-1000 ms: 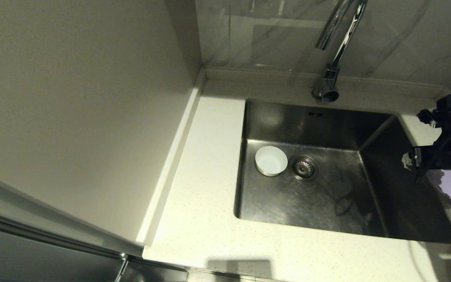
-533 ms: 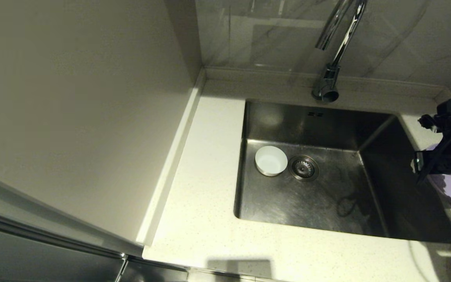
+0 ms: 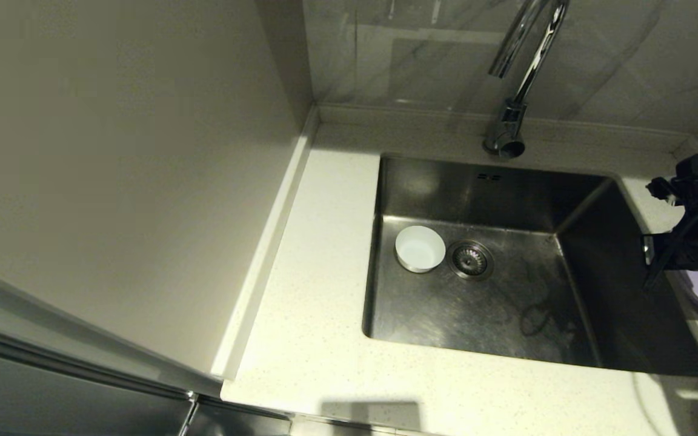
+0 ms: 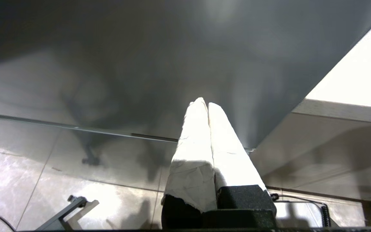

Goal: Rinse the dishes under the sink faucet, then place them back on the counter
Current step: Put a plate into the sink

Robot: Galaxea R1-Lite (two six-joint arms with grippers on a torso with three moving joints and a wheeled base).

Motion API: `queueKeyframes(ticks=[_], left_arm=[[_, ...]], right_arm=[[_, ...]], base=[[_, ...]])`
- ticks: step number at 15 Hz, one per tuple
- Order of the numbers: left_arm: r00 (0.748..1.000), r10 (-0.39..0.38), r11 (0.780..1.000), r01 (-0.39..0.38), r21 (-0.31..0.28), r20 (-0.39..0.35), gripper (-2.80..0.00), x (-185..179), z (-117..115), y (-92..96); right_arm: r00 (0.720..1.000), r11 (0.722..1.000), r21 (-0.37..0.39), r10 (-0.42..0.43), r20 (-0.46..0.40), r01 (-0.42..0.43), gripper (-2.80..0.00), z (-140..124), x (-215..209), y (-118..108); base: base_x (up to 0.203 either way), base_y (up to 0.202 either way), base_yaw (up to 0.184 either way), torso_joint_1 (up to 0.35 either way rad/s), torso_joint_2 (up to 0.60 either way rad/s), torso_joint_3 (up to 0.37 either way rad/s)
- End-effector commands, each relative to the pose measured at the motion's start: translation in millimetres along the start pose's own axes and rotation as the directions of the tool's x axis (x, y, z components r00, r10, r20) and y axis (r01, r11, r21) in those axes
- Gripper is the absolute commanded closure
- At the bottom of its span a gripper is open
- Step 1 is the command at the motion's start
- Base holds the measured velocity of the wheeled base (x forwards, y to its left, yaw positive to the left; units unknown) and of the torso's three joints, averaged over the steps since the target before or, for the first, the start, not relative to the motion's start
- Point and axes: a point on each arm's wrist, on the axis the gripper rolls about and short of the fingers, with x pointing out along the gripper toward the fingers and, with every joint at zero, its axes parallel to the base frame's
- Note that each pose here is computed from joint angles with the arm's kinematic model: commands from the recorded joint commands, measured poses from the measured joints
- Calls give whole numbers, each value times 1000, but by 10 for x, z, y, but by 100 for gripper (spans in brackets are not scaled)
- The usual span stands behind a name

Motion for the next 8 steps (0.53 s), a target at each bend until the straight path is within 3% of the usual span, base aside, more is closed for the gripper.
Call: queueKeyframes(ticks=[1,4,8], left_arm=[[1000,0,1000,0,-1,2,0,-1,0,0],[1000,0,1000,0,-1,2,0,-1,0,0],[1000,0,1000,0,-1,2,0,-1,0,0]], right_arm=[[1000,1000,1,-2,7,2,0,-11,-55,-20],[1000,999,-35,13,2,-13,0,-99,-154,-13],[995,992,-89,93,43,-88,0,-146,-422,179]], base=[[0,0,0,0,0,0],[0,0,0,0,0,0],[0,0,0,0,0,0]])
